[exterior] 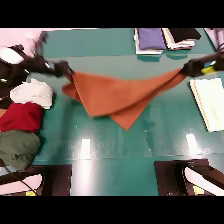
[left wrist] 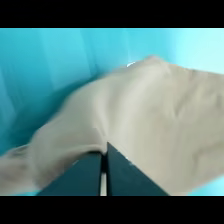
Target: Fold the shirts.
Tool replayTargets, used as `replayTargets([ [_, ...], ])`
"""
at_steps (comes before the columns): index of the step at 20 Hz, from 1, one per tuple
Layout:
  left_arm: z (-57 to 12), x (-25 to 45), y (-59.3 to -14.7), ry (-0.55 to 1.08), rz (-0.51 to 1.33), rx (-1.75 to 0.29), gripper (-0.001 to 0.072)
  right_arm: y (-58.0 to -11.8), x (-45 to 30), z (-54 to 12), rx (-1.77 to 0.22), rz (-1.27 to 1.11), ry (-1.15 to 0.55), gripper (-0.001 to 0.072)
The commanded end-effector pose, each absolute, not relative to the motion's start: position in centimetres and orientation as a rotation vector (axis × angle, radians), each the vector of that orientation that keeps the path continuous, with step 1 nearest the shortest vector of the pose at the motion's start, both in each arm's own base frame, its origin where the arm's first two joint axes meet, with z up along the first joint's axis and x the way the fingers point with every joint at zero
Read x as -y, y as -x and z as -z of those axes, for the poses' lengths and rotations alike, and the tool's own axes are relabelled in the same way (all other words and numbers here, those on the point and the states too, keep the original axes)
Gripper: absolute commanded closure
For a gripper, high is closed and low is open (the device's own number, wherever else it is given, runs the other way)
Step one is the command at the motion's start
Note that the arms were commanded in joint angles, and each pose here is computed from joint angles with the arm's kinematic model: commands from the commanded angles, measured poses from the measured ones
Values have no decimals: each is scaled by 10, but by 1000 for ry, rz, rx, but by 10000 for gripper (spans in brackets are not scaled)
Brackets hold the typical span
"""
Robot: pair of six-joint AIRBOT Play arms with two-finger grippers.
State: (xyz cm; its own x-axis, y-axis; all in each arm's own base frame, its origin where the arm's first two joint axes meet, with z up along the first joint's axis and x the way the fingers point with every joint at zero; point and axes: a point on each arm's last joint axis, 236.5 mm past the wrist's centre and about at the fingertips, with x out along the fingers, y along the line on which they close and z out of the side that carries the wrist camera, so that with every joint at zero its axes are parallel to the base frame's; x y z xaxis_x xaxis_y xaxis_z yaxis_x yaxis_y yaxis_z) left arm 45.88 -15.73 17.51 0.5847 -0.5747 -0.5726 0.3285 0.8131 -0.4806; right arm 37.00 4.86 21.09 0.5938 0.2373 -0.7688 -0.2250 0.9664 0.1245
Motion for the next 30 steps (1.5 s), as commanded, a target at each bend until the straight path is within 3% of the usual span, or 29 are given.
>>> replayTargets([
  [1,-344,135,-419,166,515,-395,682,-363,-41,-317,-619,-228,45,696],
  [4,-464,117,-332,62,477,-93,682,-323,-26,-412,-374,-153,99,697],
  [7,-527,111,-253,39,479,101,682,-284,-4,-463,-243,-63,106,697],
  [10,-557,106,-208,50,474,217,683,-266,23,-484,-203,51,107,698],
  [12,-560,106,-204,53,475,227,683,-270,32,-484,-207,76,97,698],
  [15,-525,113,-239,67,493,74,683,-299,28,-467,-261,15,59,698],
  [18,-436,127,-304,68,530,-277,683,-347,24,-426,-390,-59,15,698],
  [25,-190,142,-450,153,545,-978,682,-462,-9,-194,-926,-214,-96,697],
  [30,-50,143,-502,219,501,-1207,680,-501,-18,-94,-1084,-231,-142,695],
])
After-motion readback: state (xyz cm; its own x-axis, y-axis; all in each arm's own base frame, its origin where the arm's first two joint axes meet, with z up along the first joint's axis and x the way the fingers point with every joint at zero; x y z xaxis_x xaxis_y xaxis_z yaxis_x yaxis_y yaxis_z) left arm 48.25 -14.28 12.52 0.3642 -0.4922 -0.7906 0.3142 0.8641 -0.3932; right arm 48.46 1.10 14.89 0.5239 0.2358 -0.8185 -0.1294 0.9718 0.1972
